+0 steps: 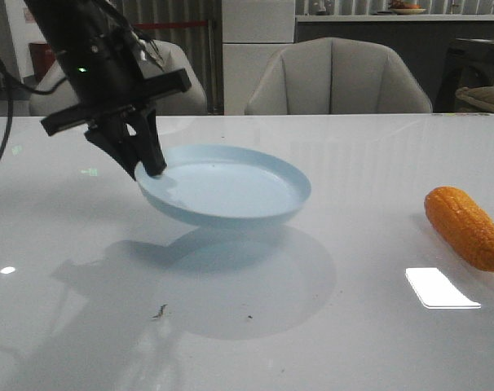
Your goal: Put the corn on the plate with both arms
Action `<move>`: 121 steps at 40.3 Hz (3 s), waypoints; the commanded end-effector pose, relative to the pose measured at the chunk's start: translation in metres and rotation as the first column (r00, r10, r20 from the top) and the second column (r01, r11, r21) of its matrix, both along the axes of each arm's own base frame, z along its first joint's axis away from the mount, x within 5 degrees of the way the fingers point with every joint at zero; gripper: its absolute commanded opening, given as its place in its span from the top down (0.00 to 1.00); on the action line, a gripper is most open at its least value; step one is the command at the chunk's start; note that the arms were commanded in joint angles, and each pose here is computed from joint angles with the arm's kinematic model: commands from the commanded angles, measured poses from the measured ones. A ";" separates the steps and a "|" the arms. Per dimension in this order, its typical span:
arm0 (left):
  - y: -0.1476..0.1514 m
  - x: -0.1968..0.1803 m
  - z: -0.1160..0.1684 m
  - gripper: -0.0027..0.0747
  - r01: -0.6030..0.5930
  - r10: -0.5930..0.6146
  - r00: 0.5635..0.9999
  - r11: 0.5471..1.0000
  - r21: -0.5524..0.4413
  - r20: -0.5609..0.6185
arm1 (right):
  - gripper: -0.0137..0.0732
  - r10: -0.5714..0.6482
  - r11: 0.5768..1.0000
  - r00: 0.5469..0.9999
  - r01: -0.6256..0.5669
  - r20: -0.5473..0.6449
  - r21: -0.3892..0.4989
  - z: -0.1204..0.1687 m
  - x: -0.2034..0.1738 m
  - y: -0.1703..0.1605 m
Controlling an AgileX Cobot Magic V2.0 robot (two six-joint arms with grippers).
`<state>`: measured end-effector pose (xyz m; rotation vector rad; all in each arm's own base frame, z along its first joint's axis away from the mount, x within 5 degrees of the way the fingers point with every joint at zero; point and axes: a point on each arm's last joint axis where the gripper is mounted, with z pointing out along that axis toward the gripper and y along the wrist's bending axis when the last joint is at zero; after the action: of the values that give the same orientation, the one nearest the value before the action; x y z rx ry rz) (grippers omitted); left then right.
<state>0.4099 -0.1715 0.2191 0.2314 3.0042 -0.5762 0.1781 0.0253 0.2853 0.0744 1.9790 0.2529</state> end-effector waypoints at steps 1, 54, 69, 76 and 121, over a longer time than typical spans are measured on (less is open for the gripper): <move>-0.013 -0.005 0.019 0.85 0.007 -0.006 1.000 0.999 -0.050 0.024 | 0.25 -0.013 1.000 0.994 0.012 0.110 0.009 0.019 0.005 -0.001; 0.060 -0.019 0.203 0.66 -0.094 -0.036 0.810 0.977 0.190 0.585 | 0.25 -0.013 1.000 0.994 0.012 0.110 0.009 0.019 0.005 -0.001; 0.124 -0.088 0.261 0.80 -0.351 0.041 0.590 0.913 0.210 0.806 | 0.25 -0.013 1.000 0.994 0.012 0.110 0.009 0.019 0.005 -0.001; 0.139 -0.115 0.206 0.80 -0.339 0.019 0.585 0.914 0.223 0.811 | 0.25 -0.013 1.000 0.994 0.012 0.110 0.009 0.019 0.005 -0.001; 0.146 -0.176 0.137 0.80 -0.306 0.029 0.573 0.934 0.182 0.819 | 0.25 0.022 0.992 0.932 -0.064 -0.361 -0.106 0.032 0.153 0.009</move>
<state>0.2354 -0.0256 0.3379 0.1720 2.2363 0.0795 0.3188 0.0359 0.3044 0.0151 2.4046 0.1810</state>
